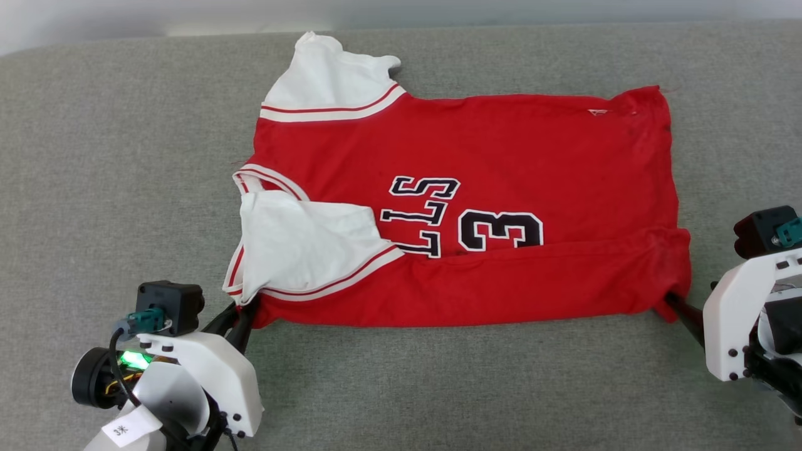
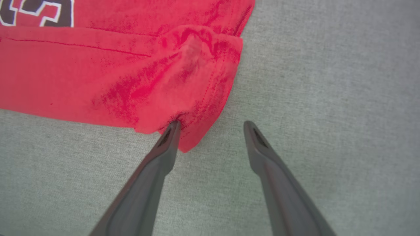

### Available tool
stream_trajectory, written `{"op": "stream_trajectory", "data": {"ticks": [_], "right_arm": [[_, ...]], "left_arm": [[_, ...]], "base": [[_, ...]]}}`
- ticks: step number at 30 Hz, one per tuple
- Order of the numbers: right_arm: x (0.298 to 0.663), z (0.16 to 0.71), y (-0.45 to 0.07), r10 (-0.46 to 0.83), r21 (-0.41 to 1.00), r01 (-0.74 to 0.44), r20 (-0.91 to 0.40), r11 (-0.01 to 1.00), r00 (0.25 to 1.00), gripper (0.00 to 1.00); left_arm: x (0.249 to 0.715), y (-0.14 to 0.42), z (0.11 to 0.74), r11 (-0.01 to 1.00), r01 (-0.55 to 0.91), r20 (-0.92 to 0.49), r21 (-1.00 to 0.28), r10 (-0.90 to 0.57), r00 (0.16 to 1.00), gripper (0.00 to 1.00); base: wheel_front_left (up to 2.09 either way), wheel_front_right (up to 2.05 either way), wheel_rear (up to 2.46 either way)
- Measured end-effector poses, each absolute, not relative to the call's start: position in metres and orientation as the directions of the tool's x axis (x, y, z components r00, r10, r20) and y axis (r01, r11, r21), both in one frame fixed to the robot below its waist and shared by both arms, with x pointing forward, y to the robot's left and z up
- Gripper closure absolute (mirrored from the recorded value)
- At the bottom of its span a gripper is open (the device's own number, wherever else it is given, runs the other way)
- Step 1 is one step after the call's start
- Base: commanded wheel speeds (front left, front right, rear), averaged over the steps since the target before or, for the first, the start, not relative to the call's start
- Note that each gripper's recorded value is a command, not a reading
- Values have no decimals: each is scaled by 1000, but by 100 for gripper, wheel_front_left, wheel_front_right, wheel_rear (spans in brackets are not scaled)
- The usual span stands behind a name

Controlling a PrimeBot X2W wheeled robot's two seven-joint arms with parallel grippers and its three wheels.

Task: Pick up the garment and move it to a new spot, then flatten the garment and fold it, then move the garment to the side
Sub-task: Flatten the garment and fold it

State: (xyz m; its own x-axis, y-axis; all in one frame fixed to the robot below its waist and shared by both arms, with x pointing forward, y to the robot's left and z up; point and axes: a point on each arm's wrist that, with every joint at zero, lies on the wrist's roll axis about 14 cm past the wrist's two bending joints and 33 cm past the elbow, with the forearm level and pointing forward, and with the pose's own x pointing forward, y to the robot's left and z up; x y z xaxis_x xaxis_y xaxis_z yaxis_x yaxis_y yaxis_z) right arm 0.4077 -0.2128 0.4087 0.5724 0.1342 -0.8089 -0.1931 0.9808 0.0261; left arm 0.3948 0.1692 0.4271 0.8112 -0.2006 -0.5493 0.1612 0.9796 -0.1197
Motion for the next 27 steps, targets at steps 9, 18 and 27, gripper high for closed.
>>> {"op": "stream_trajectory", "data": {"ticks": [9, 18, 27], "right_arm": [[409, 369, -201, 146, 50, -215, -877, 975, 458, 0], [413, 348, -197, 140, 44, -247, -912, 968, 386, 100], [404, 363, -198, 155, 52, -242, -890, 969, 430, 100]], "left_arm": [[394, 164, 435, 975, 167, -527, -149, -221, 821, 100], [387, 169, 420, 976, 157, -574, -152, -217, 790, 100], [372, 179, 421, 979, 141, -592, -149, -202, 780, 100]], "base": [[0, 0, 0], [0, 0, 0], [0, 0, 0]]}}
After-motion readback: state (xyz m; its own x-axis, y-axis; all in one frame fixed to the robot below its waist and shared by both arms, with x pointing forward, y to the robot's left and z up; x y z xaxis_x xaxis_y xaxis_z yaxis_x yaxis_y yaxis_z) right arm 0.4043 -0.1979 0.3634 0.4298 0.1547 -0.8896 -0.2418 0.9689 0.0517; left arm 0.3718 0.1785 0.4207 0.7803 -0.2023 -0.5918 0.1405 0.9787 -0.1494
